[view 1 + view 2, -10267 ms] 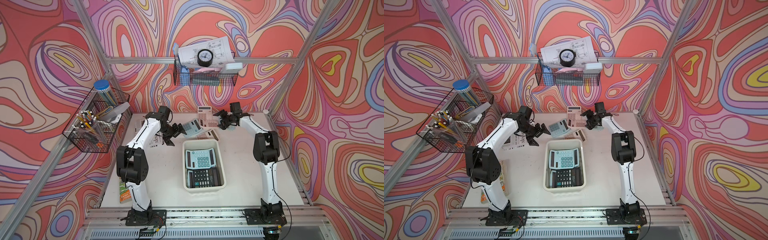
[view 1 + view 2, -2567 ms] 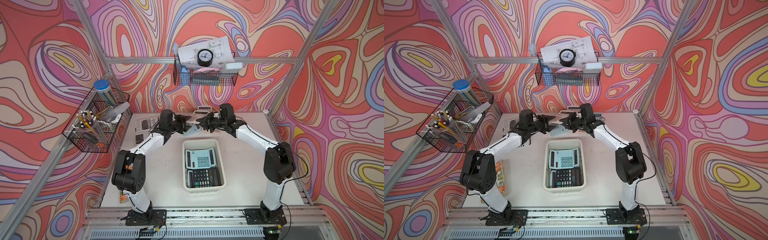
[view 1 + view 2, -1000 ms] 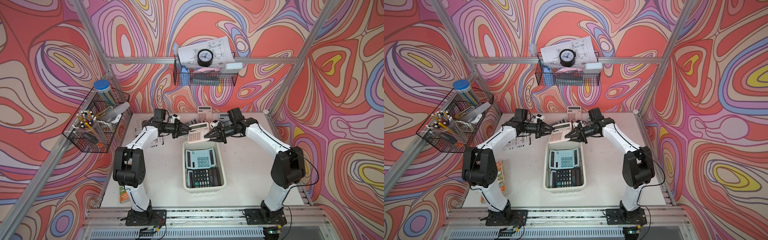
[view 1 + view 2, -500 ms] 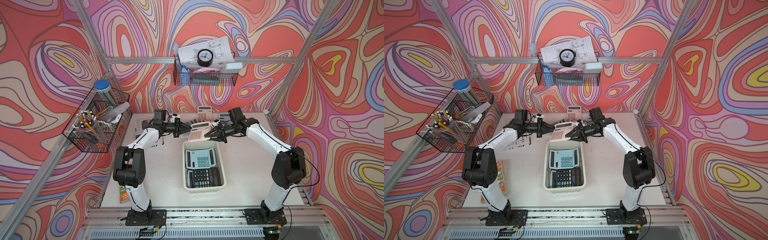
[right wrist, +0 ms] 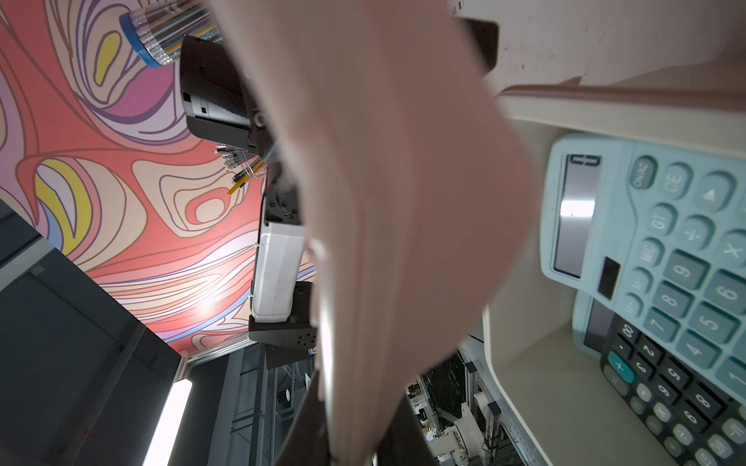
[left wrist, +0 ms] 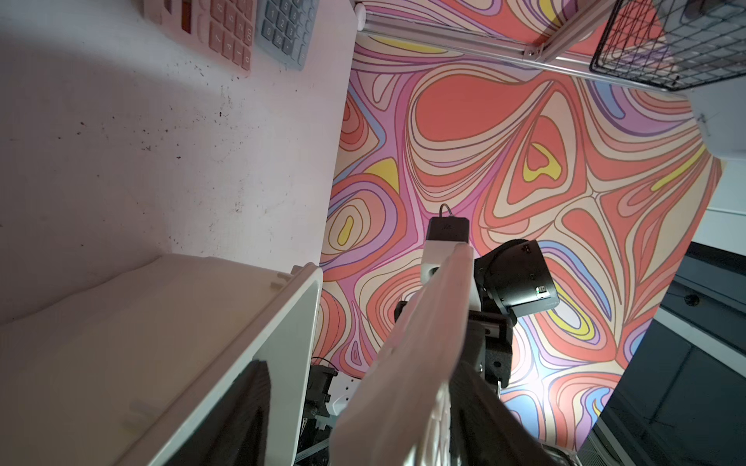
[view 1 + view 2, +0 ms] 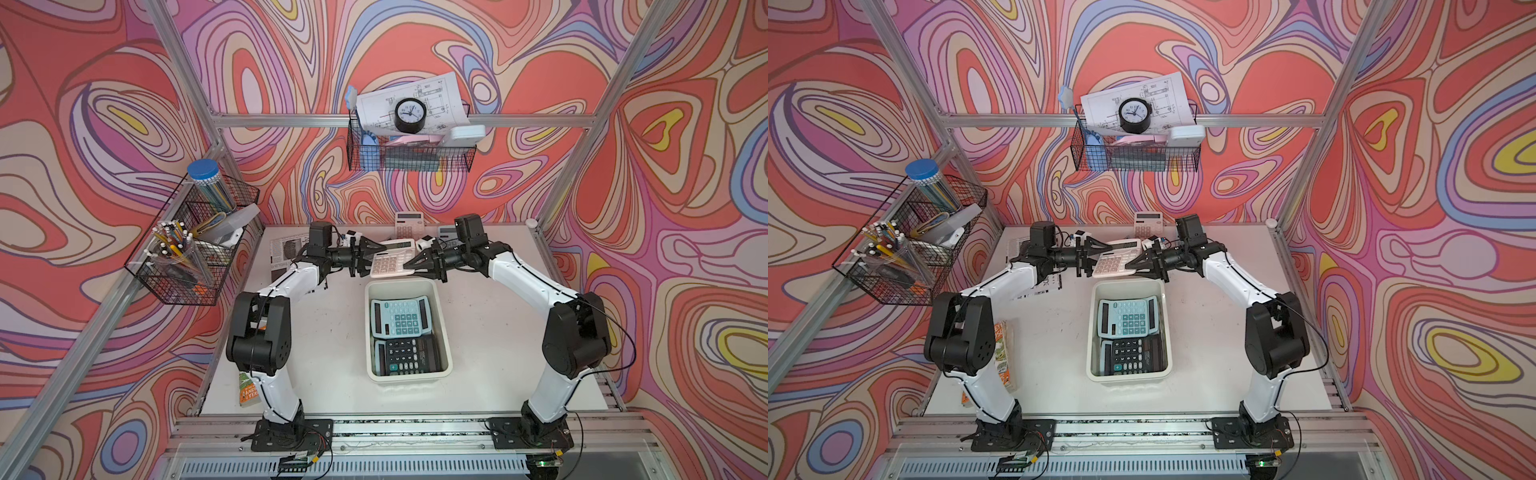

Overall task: Put the calculator in the storage box
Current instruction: Place the calculator in the storage box.

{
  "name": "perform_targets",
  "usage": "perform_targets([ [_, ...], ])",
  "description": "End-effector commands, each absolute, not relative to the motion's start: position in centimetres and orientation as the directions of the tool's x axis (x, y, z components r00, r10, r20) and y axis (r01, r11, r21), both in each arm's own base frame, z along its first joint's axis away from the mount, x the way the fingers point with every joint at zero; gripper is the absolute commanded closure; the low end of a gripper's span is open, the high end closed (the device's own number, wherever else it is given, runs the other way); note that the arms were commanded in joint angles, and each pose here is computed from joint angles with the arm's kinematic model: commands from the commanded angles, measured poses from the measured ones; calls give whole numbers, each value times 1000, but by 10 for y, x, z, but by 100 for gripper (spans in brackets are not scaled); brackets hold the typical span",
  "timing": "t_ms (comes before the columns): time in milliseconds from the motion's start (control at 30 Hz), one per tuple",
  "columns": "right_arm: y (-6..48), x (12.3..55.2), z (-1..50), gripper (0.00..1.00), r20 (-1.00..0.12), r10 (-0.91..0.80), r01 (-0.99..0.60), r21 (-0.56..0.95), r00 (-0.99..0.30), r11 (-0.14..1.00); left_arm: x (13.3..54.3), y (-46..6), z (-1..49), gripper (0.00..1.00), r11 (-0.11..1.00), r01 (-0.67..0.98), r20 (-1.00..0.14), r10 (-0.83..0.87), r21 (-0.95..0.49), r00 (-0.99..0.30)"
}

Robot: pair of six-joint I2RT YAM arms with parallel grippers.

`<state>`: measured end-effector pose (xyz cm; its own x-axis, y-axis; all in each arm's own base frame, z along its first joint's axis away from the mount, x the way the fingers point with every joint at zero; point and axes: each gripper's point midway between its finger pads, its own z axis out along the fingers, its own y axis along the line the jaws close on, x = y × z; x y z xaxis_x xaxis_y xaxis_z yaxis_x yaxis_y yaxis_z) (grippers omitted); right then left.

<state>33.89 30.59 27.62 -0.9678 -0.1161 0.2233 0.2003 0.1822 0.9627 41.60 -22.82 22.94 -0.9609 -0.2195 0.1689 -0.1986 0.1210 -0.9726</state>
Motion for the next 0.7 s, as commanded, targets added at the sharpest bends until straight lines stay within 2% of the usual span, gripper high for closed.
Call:
perform_targets([
  [0,308,337,295,98,162,-145,144,981,-976,128,420,-236,258,53,8,-139,135,-200,-990,-970],
  [67,309,340,295,98,163,-139,146,982,-977,123,423,-237,265,60,-55,-137,146,-208,-989,-967],
  [200,310,345,292,93,166,-125,151,980,-978,126,429,-236,275,85,-165,-134,169,-220,-977,-961],
  [267,310,347,291,91,166,-117,151,980,-979,129,431,-237,278,91,-176,-131,169,-220,-976,-961],
  [333,311,349,290,84,170,-108,156,979,-980,133,432,-237,281,93,-176,-125,163,-226,-976,-960],
  [400,310,352,290,72,170,-91,157,978,-981,138,435,-236,283,95,-179,-123,164,-238,-976,-957],
  [533,307,359,289,31,166,-38,157,974,-985,161,444,-234,284,95,-197,-126,179,-279,-972,-943],
  [667,303,372,290,10,149,62,159,968,-987,196,459,-228,284,96,-207,-129,200,-370,-970,-907],
])
